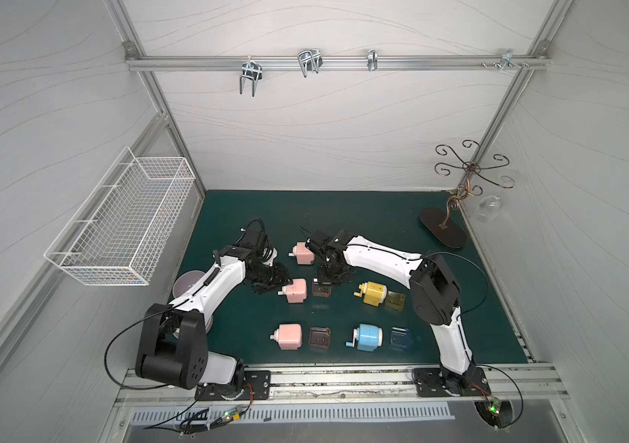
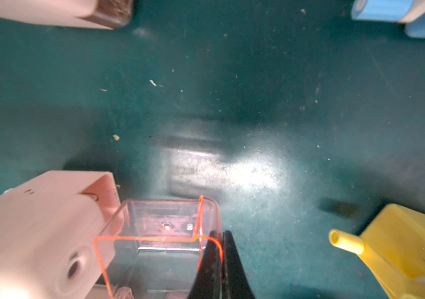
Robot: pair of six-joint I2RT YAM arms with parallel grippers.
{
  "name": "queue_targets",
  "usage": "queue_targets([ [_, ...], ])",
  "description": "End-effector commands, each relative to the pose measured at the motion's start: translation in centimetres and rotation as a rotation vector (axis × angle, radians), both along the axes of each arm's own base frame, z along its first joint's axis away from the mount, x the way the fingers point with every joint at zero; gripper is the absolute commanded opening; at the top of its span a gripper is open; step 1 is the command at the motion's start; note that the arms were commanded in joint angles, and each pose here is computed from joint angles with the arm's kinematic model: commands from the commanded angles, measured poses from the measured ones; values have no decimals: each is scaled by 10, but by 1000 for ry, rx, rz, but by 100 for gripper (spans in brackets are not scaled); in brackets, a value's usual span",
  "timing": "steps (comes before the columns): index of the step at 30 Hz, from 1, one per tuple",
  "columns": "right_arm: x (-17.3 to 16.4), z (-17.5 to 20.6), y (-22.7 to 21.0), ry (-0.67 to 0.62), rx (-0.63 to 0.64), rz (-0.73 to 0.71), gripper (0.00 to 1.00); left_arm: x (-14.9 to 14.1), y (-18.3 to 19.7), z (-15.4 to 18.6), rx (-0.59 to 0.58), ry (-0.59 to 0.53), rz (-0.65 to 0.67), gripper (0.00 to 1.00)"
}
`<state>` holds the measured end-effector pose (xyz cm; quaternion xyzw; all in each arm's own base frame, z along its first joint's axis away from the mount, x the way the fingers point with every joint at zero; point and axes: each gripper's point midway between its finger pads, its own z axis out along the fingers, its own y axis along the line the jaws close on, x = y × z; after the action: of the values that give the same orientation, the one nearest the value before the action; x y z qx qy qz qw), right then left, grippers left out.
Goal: Put the tray back into the pencil sharpener
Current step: Pick up the container from the center of the board, then close the container of the pencil sharpener.
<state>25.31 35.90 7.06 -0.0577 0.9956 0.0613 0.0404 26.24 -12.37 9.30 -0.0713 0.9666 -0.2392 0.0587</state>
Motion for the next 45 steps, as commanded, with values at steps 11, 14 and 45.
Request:
queue_targets([
  [11,-8,4,-16,-24,-101,48,0,6,-11,-4,-56,8,-29,63],
  [14,-11,0,-15,-4,-103,57,0,6,-13,-5,-66,14,-32,62],
  [45,-30,-19,2,110,-128,48,0,2,-13,-13,-58,50,-41,51],
])
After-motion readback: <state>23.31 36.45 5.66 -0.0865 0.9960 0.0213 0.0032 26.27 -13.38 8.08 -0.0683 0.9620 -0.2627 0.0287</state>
